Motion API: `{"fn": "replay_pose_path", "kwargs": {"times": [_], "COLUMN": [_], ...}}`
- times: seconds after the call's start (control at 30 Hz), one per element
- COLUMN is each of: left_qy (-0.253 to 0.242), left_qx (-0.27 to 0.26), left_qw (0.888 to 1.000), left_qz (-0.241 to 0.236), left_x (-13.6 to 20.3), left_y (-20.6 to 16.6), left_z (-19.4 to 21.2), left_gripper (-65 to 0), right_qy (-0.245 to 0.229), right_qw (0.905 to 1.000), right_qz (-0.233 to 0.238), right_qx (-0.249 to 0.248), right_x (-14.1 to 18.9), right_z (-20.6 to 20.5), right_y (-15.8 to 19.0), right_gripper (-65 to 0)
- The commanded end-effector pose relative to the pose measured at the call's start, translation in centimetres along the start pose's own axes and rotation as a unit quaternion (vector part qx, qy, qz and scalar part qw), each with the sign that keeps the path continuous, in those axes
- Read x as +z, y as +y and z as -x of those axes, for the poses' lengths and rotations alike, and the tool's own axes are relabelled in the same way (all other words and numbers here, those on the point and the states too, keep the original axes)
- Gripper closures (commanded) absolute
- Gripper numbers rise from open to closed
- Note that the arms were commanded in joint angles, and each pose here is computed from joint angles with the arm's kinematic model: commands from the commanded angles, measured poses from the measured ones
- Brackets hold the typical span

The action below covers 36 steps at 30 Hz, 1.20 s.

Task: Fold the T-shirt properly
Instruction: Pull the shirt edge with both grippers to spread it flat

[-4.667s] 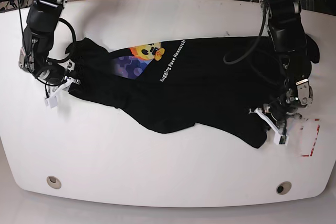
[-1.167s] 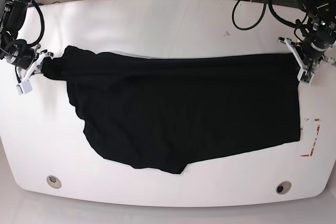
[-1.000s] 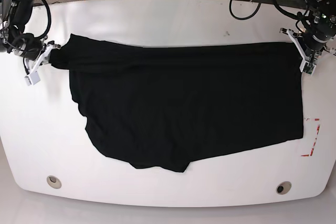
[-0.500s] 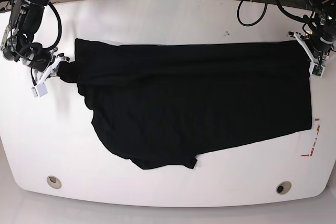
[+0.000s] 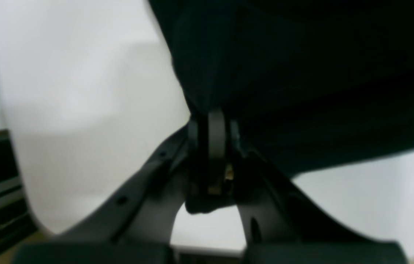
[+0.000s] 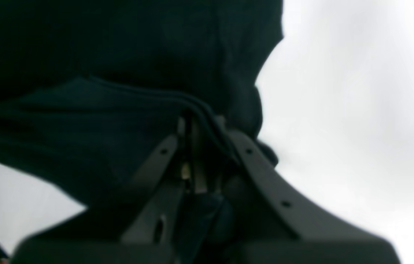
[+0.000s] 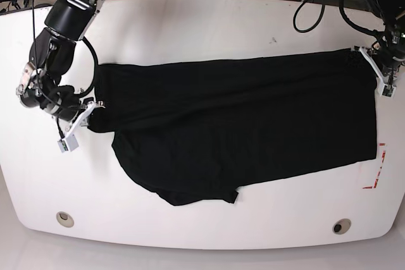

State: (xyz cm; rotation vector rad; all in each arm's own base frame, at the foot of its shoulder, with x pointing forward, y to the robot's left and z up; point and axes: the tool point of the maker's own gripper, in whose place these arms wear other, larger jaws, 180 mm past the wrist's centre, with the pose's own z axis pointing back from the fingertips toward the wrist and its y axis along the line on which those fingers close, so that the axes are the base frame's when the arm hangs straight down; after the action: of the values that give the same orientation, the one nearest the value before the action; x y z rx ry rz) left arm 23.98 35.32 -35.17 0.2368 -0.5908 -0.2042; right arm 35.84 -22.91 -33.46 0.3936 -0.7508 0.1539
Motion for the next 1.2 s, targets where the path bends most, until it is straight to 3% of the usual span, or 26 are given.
{"fn": "replay_pose_path", "kwargs": {"times": [0.0,0.33,0.47,0.63,0.73,0.8,0.93,1.03,1.17], "left_qy": [-0.021,-0.034,-0.036,-0.02,-0.013,-0.017,-0.012,-0.022,-0.034], "left_qx": [0.003,-0.005,0.003,-0.001,0.002,0.002,-0.004,-0.005,-0.007], "left_qw": [1.0,0.999,0.999,1.0,1.0,1.0,1.0,1.0,0.999], "left_qz": [-0.017,-0.012,-0.011,0.002,0.007,0.013,0.003,0.004,0.001], "left_x": [0.1,-0.7,-1.4,-2.6,-3.1,-3.6,-3.3,-3.1,-3.0], "left_y": [1.7,2.3,3.1,3.4,3.6,3.4,4.6,4.7,4.9], "left_z": [-1.0,-2.8,-3.7,-3.7,-3.5,-4.4,-4.4,-5.2,-6.5], "left_gripper": [0.0,0.0,0.0,-0.1,-8.5,-21.4,-41.7,-41.9,-41.4], "right_qy": [-0.021,0.0,-0.012,0.004,-0.001,-0.003,0.001,-0.007,0.019], "right_qw": [0.9994,0.9978,0.9978,0.9979,0.9978,0.9975,0.9933,0.989,0.9821], "right_qz": [0.023,0.062,0.061,0.035,0.036,0.04,0.076,0.095,0.122], "right_qx": [0.015,0.025,0.026,0.054,0.056,0.057,0.088,0.113,0.142], "right_x": [0.3,-1.4,-1.8,-3.8,-3.8,-3.6,-1.1,0.5,2.6], "right_z": [-2.2,-2.0,-2.4,-2.0,-2.1,-2.2,-2.4,-2.8,-1.0], "right_y": [-0.5,-0.3,0.0,1.8,1.3,0.9,-0.4,-0.4,0.1], "right_gripper": [0.0,-0.5,-6.0,-20.5,-31.2,-41.4,-52.8,-53.3,-53.4]}}
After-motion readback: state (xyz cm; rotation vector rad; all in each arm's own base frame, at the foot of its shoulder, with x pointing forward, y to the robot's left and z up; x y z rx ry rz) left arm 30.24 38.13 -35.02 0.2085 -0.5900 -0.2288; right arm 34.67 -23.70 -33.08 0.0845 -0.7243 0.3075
